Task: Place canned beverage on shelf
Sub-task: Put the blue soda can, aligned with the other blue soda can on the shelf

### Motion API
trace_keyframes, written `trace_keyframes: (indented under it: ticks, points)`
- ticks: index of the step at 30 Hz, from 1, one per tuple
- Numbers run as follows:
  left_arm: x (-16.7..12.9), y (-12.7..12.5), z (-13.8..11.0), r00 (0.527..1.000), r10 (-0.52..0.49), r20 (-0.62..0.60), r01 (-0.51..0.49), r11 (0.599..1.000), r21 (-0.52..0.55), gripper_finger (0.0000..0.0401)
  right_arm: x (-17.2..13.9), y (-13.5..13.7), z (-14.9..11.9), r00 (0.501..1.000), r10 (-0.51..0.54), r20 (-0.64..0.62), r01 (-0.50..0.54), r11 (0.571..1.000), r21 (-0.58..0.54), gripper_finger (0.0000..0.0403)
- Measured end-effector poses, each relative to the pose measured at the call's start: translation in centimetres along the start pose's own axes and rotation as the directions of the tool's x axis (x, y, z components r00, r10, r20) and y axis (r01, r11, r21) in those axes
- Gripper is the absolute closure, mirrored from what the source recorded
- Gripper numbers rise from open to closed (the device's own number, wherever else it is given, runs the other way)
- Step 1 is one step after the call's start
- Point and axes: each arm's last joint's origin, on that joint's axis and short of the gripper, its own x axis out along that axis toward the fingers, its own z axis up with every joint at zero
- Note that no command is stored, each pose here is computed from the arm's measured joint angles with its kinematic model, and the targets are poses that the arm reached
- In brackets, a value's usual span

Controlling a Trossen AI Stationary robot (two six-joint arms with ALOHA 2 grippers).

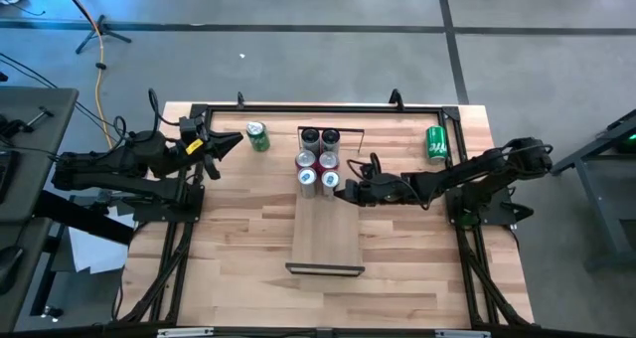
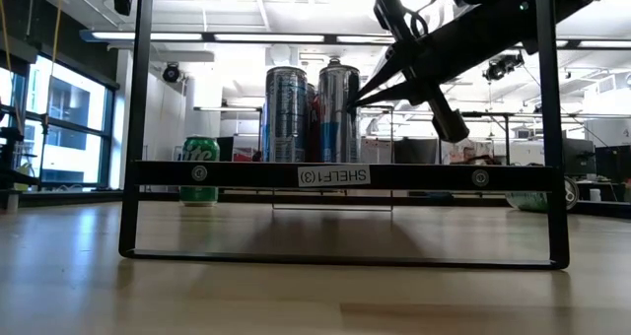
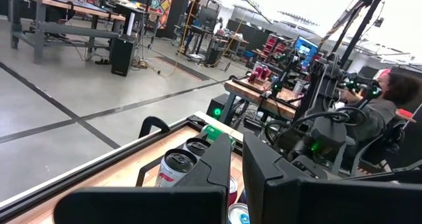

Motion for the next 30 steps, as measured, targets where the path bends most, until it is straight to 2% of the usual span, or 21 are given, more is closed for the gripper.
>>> trace_keyframes:
  ticks: [13,20,30]
  points:
    - [0.0,0.0,0.0,1.0,0.001,0.0,-0.001,1.0,0.001,0.0398,0.0,0.1,0.1,0.999,-0.005,0.048,0.005,1.0,0.013,0.0403]
    - [0.0,0.0,0.0,1.0,0.001,0.0,-0.001,1.0,0.001,0.0398,0.1,1.1,0.0,1.0,0.026,-0.003,-0.026,0.999,-0.03,0.0403]
    - [0.1,0.0,-0.2,1.0,-0.005,-0.017,0.003,0.997,-0.081,0.0398,0.0,0.5,-0.3,0.998,-0.056,-0.037,0.054,0.997,-0.059,0.0403]
